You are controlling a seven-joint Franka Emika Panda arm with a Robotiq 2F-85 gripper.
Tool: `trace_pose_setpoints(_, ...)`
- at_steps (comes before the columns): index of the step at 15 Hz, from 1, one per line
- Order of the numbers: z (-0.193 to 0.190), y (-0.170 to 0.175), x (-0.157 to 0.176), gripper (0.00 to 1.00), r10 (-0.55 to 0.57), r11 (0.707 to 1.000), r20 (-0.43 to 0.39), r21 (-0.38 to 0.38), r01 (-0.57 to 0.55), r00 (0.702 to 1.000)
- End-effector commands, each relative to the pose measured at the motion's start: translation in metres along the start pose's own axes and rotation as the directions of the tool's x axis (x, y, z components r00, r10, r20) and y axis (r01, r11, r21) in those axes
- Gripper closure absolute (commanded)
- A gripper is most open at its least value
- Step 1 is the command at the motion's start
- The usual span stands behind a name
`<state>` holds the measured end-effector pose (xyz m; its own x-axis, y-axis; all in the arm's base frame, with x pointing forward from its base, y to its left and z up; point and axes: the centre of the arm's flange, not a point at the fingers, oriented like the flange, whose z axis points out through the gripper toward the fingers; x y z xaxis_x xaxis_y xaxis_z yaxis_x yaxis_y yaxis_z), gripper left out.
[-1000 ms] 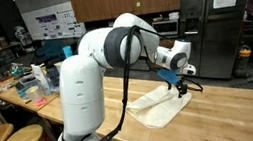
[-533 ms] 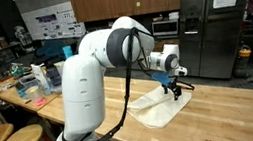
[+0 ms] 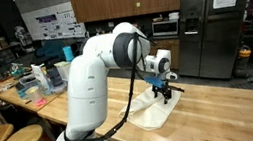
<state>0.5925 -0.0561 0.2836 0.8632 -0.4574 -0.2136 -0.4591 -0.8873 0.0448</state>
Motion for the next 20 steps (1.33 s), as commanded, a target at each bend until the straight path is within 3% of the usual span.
trace_pose_setpoints(1,0.001,-0.014,-0.023,0.0,-0.156,0.984,0.088,0.105,0.146,0.984)
trace_pose_setpoints(4,0.004,-0.038,-0.049,0.0,-0.312,0.944,0.145,0.16,0.288,0.939)
trace_pose_setpoints(7,0.0,-0.06,-0.08,0.0,-0.476,0.878,0.172,0.159,0.452,0.863)
trace_pose_setpoints(9,-0.014,-0.061,-0.099,0.0,-0.525,0.849,0.136,0.145,0.507,0.84)
trace_pose_setpoints(11,-0.037,-0.053,-0.116,0.0,-0.541,0.838,0.057,0.13,0.531,0.839)
trace_pose_setpoints(13,-0.063,-0.036,-0.13,0.0,-0.524,0.842,-0.04,0.126,0.524,0.851)
trace_pose_setpoints(16,-0.092,-0.007,-0.132,0.0,-0.438,0.886,-0.174,0.083,0.456,0.882)
trace_pose_setpoints(20,-0.102,0.024,-0.112,0.0,-0.357,0.924,-0.231,0.058,0.379,0.905)
